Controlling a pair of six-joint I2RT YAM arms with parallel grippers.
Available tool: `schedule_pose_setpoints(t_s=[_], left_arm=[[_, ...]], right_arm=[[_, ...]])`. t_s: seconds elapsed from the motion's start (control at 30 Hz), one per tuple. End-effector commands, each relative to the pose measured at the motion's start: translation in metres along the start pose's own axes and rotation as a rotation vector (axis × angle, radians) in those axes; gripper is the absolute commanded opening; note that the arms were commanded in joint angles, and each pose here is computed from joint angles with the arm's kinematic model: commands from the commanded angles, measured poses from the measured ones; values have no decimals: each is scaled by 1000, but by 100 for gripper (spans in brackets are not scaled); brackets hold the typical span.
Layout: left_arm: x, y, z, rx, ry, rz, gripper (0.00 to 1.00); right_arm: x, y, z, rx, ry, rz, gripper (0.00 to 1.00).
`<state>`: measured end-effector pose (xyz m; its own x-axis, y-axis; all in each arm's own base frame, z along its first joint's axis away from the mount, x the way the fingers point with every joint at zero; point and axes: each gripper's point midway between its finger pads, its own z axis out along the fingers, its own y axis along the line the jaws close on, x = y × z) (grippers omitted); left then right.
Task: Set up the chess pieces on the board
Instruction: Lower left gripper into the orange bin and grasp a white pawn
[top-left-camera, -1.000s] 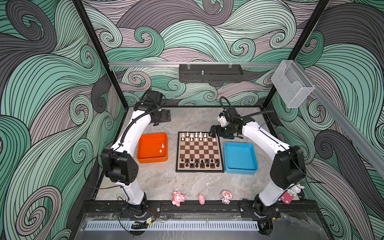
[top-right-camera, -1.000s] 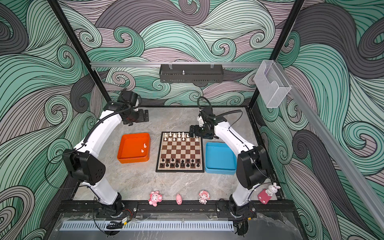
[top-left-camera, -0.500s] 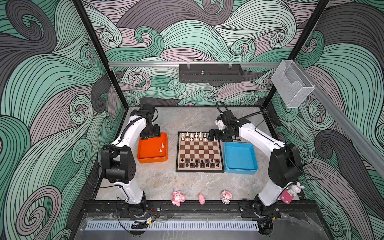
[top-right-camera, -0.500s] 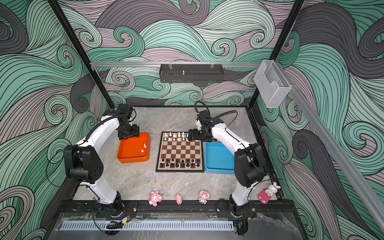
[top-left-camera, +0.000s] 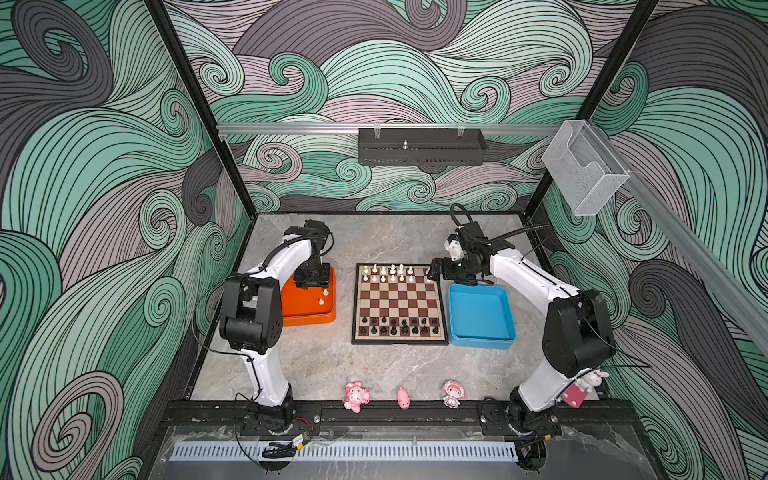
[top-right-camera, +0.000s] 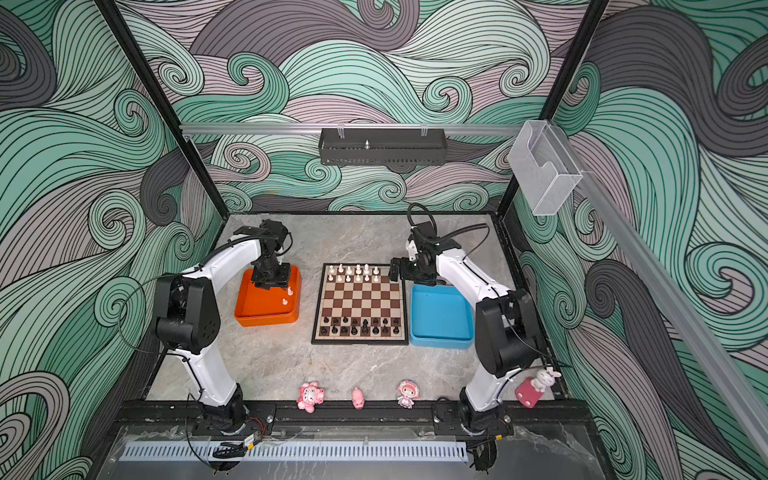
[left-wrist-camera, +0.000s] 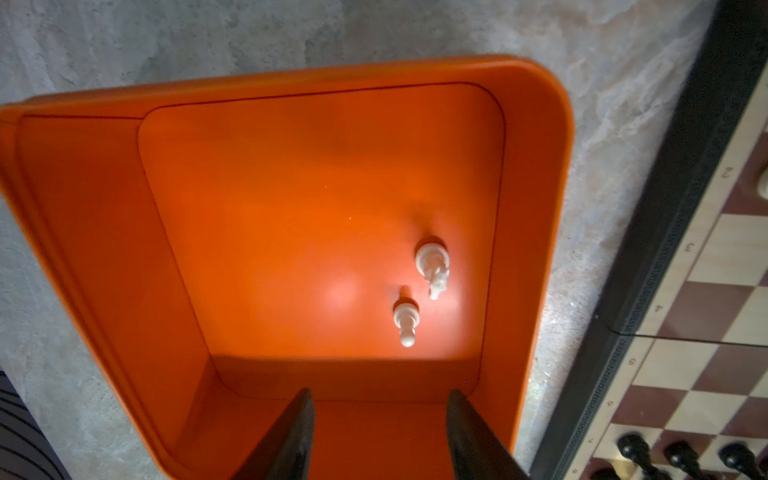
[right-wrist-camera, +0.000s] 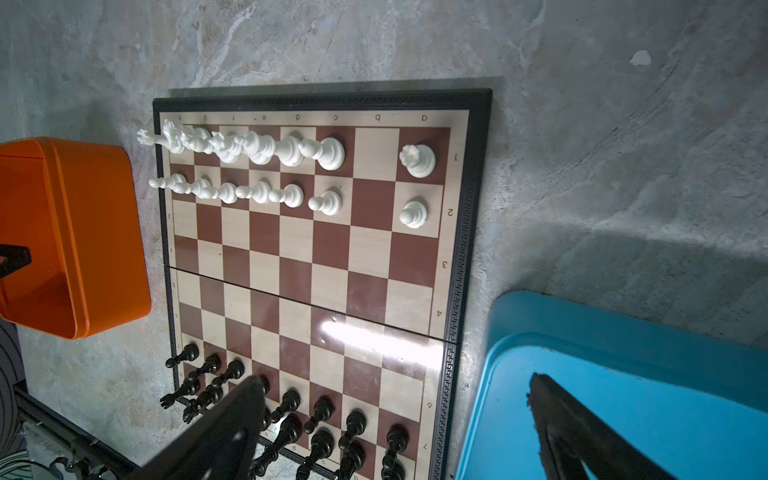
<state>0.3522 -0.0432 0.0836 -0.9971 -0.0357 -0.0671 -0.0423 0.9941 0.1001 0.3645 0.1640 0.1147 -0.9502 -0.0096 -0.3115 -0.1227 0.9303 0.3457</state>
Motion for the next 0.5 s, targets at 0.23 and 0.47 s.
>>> schedule_pose_setpoints(t_s=[0.23, 0.47], left_arm=[[-16, -13, 18, 2, -25, 72, 49], [-21, -24, 24, 13, -43, 94, 46]], right_arm=[[3, -13, -6, -17, -16, 15, 99], [4, -16, -6, -18, -14, 23, 99]])
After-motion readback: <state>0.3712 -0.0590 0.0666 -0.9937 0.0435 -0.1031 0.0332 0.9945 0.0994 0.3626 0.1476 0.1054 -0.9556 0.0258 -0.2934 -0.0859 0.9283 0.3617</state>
